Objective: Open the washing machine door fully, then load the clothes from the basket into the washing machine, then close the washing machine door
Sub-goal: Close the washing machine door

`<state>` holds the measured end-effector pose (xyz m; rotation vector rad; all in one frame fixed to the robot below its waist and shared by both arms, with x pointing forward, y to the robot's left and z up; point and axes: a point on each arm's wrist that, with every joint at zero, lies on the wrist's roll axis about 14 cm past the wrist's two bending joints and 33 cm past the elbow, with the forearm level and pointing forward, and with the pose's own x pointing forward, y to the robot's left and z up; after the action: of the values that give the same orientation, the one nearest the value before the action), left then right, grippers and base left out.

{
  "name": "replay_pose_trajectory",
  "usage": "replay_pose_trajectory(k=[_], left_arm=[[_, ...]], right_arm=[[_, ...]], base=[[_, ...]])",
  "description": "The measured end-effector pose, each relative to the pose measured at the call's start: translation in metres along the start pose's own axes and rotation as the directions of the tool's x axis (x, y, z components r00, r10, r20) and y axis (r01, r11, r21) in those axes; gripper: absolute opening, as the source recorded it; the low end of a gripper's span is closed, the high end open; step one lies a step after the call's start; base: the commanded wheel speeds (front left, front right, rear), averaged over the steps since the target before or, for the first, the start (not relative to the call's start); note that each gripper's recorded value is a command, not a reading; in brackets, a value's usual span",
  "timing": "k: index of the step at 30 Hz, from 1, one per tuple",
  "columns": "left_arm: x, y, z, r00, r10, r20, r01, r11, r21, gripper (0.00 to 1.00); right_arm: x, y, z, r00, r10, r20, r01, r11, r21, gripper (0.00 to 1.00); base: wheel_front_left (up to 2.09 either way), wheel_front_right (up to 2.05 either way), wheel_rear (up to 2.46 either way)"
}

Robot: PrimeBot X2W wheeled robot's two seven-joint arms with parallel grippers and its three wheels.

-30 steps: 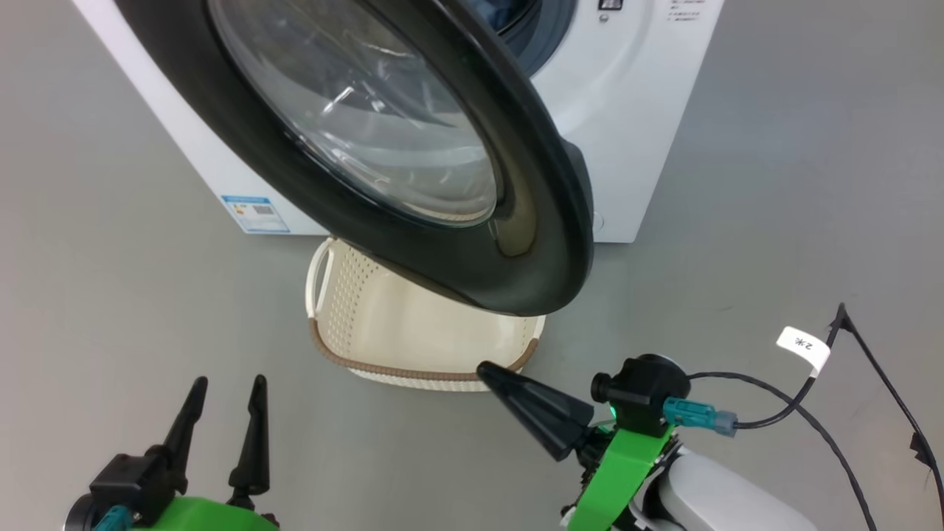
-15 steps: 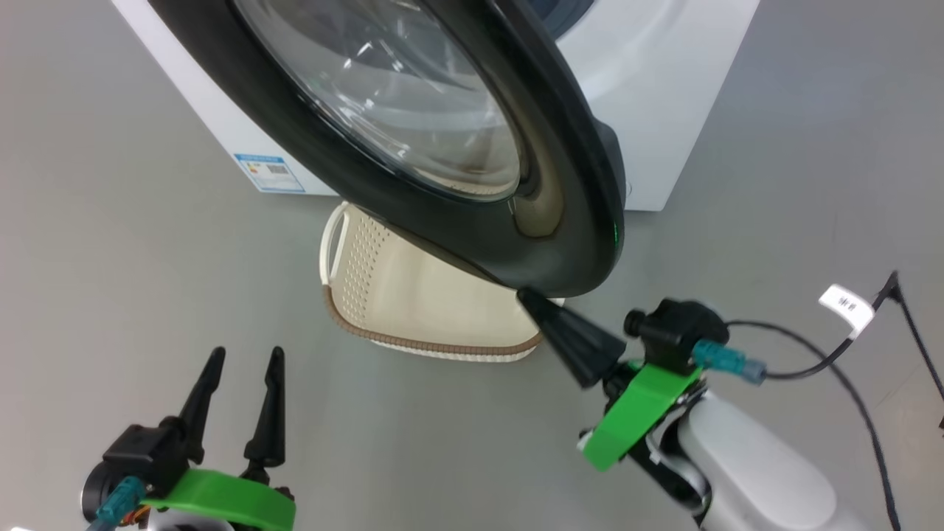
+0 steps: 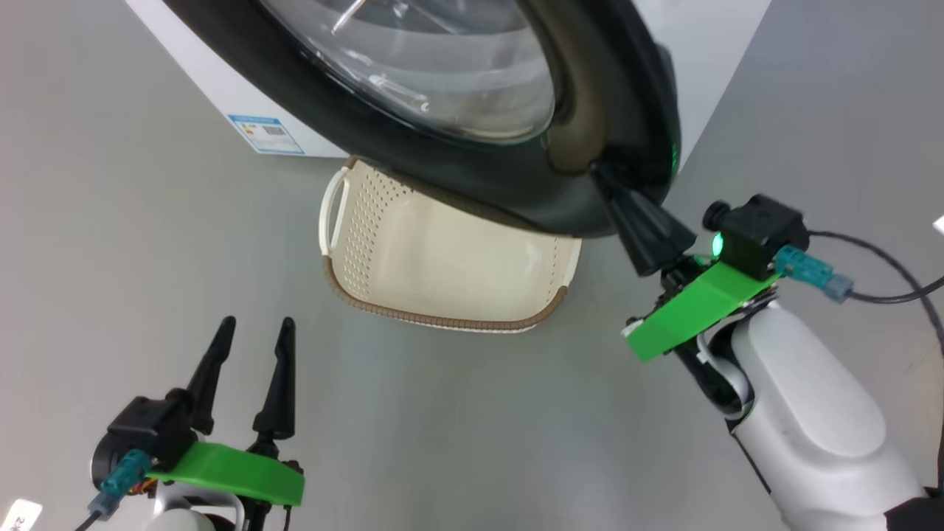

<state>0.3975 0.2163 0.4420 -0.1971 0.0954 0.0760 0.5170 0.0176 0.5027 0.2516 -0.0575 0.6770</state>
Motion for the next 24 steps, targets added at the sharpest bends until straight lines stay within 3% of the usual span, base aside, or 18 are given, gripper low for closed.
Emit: replay_pose_trajectory(k=[24], left_arm=[[0.048,-0.018,-0.024,0.997,-0.067,-0.041,0.066,0.998,-0.022,1.0]], right_arm=[[0.079,-0.084,0.034,0.983,-0.095,0.159,0.108,0.991,-0.077,0.0]], base=[[0.0,0.0,0.0]])
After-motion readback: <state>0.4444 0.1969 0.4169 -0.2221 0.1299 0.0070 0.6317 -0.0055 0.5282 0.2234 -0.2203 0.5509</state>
